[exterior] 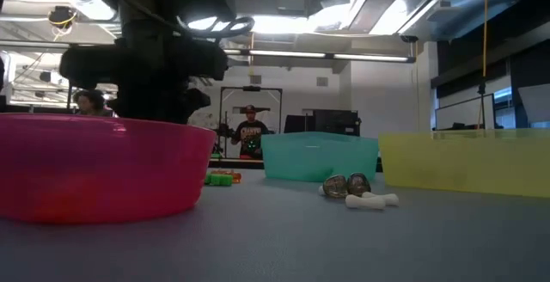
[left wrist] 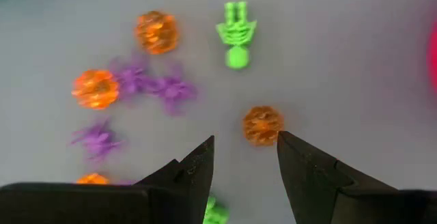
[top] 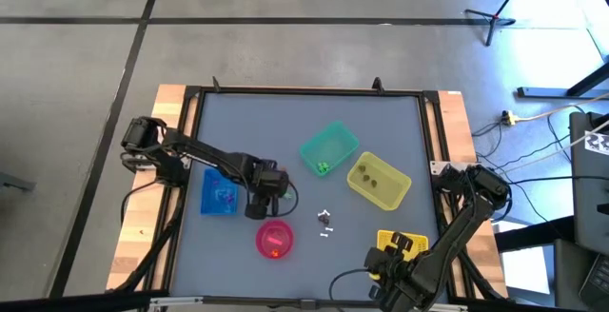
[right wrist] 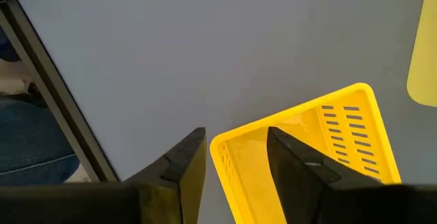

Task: Sort Halloween decoration
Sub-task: Put the orange pumpkin toy into the pink bowl

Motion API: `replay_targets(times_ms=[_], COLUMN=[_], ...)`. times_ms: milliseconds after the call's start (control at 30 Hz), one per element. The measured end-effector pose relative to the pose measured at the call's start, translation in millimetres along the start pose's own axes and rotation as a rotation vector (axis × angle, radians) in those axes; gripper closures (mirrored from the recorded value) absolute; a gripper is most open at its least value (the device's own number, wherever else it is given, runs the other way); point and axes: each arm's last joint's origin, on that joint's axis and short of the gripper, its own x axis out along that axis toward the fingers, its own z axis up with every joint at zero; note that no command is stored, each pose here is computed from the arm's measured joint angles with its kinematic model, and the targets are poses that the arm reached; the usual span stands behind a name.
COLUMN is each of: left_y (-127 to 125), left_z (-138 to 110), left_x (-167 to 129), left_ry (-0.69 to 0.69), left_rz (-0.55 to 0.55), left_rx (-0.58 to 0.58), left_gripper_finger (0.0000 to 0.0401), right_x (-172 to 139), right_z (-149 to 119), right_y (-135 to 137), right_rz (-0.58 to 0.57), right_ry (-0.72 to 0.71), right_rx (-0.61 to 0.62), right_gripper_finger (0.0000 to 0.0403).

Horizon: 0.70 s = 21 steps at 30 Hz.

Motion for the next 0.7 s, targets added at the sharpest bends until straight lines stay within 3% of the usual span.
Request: replay_targets(times_ms=[700], left_y=[-1.5], left_z=[-6.0], left_x=[11.5], left_ry=[-0.052], left_rz=[-0.031], left_rx=[-0.004], left_gripper_finger=[0.0256], right_x=[0.0], right_z=[0.8], right_y=[0.2], right_rz=[-0.002], right_ry=[-0.026], right_rx=[0.001], right_gripper_finger=[0.0249])
